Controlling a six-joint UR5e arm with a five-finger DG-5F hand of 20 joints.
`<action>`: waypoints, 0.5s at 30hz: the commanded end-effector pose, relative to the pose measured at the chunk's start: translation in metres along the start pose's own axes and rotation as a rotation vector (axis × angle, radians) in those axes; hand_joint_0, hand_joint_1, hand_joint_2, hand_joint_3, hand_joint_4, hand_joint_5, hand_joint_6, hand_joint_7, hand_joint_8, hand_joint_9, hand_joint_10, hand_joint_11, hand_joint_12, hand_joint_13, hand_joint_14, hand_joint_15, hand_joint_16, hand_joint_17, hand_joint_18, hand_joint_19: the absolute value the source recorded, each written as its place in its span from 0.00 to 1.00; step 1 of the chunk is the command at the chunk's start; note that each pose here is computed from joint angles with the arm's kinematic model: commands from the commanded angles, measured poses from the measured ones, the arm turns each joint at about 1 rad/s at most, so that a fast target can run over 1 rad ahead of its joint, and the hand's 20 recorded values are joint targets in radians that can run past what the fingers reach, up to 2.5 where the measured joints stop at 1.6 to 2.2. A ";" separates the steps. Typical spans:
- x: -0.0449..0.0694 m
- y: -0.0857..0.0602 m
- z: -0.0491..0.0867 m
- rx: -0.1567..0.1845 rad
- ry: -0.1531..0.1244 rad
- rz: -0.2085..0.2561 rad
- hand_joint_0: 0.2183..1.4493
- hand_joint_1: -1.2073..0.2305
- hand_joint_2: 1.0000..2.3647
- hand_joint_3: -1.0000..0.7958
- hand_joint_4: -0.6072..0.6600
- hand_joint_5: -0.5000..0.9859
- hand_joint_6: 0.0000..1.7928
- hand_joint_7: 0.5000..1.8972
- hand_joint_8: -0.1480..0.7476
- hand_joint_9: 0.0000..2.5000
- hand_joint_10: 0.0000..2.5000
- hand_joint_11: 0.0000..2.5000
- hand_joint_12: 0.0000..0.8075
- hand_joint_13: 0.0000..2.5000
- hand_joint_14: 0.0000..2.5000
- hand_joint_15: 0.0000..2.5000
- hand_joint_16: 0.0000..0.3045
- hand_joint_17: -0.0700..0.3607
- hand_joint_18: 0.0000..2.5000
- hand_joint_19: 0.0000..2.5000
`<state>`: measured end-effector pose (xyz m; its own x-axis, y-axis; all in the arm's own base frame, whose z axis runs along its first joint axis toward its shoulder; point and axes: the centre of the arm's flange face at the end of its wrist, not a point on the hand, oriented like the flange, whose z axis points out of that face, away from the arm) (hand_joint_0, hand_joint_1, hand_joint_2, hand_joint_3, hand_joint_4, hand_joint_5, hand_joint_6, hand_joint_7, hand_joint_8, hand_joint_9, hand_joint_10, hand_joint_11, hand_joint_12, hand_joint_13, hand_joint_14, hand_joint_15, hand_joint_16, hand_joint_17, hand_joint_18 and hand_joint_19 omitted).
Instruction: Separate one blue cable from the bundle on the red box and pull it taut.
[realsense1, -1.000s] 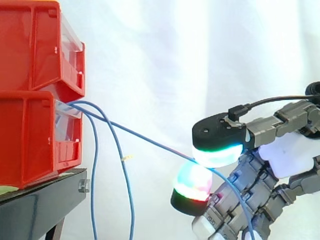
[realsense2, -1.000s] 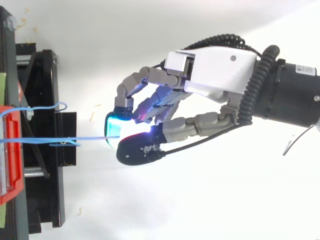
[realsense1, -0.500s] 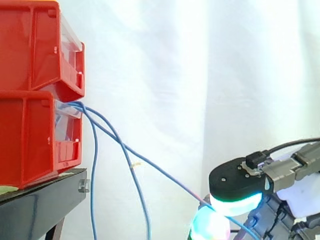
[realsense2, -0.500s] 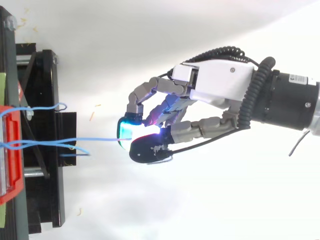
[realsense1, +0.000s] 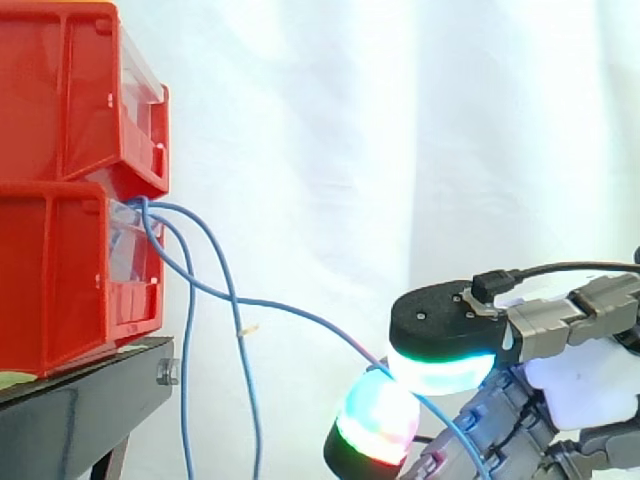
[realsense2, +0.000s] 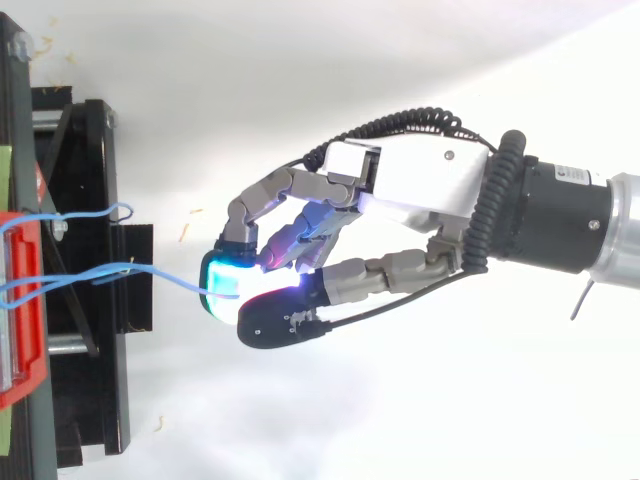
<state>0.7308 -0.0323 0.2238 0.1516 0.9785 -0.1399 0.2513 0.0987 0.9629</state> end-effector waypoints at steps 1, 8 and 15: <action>0.000 0.001 0.001 -0.010 -0.002 0.002 0.26 0.31 0.18 0.47 0.45 0.34 0.48 0.30 0.51 0.36 0.00 0.00 0.58 0.34 0.00 0.14 0.23 0.53 0.34 0.20; 0.001 0.001 0.001 -0.010 -0.002 0.002 0.27 0.31 0.16 0.48 0.46 0.34 0.48 0.30 0.51 0.36 0.00 0.00 0.58 0.34 0.00 0.14 0.23 0.53 0.34 0.20; 0.001 0.001 0.001 -0.010 -0.002 0.002 0.27 0.30 0.15 0.48 0.45 0.34 0.48 0.30 0.51 0.36 0.00 0.00 0.58 0.34 0.01 0.15 0.23 0.53 0.34 0.20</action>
<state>0.7319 -0.0314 0.2241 0.1538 0.9783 -0.1390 0.2422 0.0990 0.9652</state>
